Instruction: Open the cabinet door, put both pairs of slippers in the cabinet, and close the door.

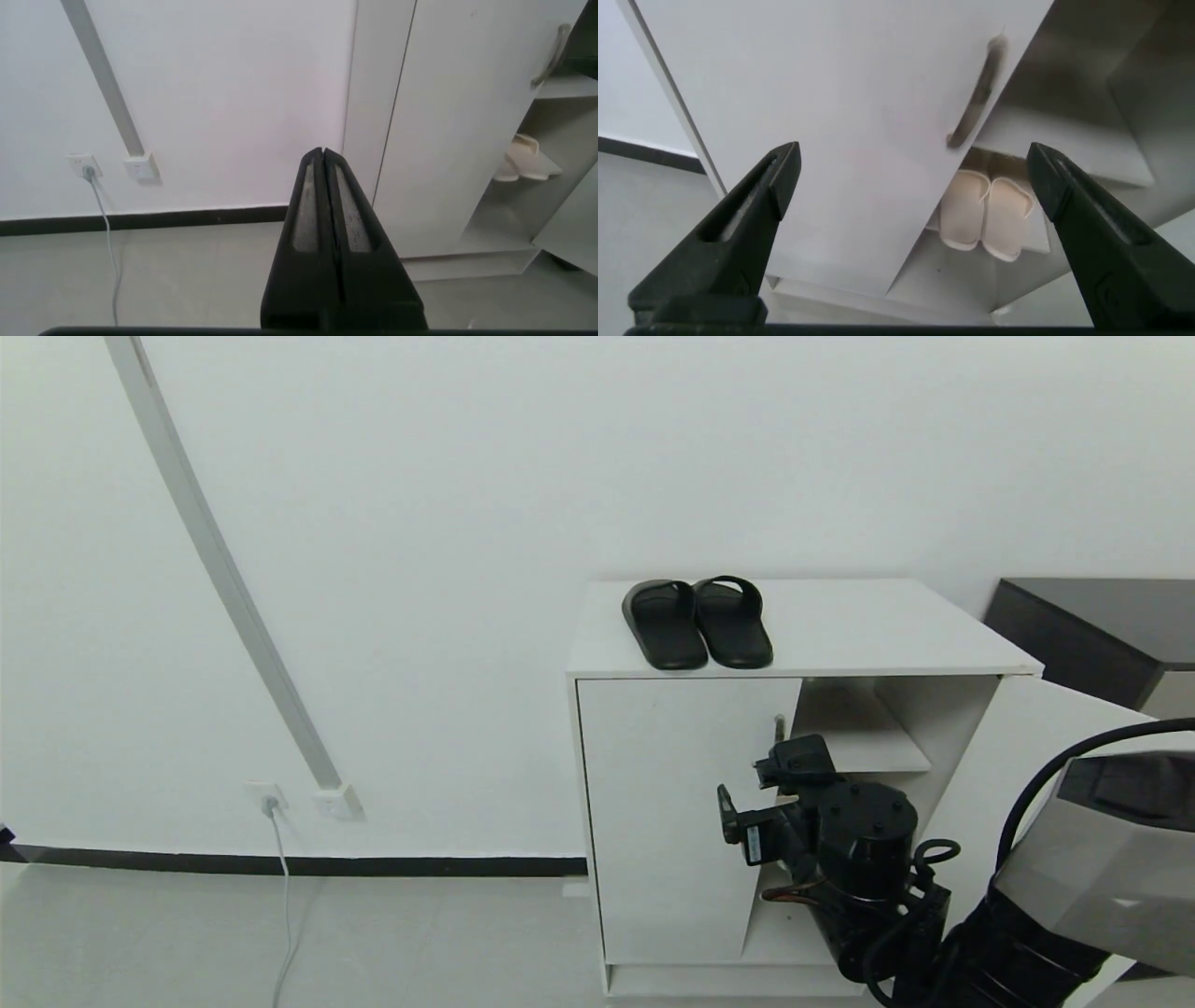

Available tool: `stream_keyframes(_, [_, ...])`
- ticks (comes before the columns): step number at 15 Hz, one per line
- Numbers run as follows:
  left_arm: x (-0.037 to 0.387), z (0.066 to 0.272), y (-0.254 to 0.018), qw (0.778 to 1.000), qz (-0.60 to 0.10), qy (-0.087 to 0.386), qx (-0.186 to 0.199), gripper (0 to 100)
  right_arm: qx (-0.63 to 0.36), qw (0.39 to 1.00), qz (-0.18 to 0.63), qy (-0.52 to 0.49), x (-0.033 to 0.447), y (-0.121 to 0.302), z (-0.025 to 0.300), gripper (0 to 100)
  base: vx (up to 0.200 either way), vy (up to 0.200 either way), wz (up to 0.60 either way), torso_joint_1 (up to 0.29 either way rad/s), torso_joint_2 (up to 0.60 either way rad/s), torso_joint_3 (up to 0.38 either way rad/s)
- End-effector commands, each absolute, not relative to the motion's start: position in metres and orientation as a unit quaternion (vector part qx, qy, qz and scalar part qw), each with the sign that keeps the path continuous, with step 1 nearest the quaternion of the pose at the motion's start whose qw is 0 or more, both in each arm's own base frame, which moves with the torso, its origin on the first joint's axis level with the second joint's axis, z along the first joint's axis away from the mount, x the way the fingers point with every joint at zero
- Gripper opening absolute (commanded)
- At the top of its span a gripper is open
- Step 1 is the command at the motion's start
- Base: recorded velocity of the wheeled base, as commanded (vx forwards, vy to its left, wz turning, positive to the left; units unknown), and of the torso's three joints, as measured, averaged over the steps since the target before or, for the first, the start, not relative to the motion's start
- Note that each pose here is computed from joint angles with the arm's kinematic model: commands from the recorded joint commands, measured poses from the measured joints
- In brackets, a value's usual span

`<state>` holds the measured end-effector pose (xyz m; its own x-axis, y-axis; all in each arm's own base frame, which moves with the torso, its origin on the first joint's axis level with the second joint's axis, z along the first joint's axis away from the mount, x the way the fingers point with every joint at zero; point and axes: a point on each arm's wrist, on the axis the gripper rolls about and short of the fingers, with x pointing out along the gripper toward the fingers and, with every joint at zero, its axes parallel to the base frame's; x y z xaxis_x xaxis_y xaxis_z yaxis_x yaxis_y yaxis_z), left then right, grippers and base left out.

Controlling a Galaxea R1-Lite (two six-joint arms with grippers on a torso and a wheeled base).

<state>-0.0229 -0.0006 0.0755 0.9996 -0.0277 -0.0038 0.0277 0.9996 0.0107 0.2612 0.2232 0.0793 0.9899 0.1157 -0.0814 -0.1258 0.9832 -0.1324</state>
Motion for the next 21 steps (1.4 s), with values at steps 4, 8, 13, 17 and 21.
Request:
stream_keyframes(4, [-0.023, 0.075, -0.001, 1.000, -0.014, 0.002, 0.005, 0, -0.072, 0.995, 0.060, 0.040, 0.261, 0.223, 0.077, 100, 0.000, 0.000, 0.00, 0.229, -0.55, -0.325])
stream_keyframes(8, [-0.023, 0.075, -0.001, 1.000, -0.014, 0.002, 0.005, 0, -0.071, 0.995, 0.060, 0.041, 0.261, 0.223, 0.077, 100, 0.000, 0.000, 0.00, 0.257, -0.59, -0.333])
stream_keyframes(13, [-0.023, 0.075, -0.001, 1.000, -0.014, 0.003, 0.010, 0, -0.076, 0.994, 0.063, 0.043, 0.261, 0.223, 0.075, 100, 0.000, 0.000, 0.00, 0.220, -0.47, -0.261])
stream_keyframes(17, [-0.023, 0.075, -0.001, 1.000, -0.014, 0.003, 0.009, 0, -0.074, 0.991, 0.103, 0.032, 0.273, 0.235, 0.081, 100, 0.000, 0.000, 0.00, 0.033, -0.08, -0.037])
stream_keyframes(21, [-0.023, 0.075, -0.001, 1.000, -0.014, 0.003, 0.008, 0, -0.056, 0.993, 0.089, 0.050, 0.304, 0.249, 0.130, 100, 0.000, 0.000, 0.00, 0.000, 0.00, 0.000])
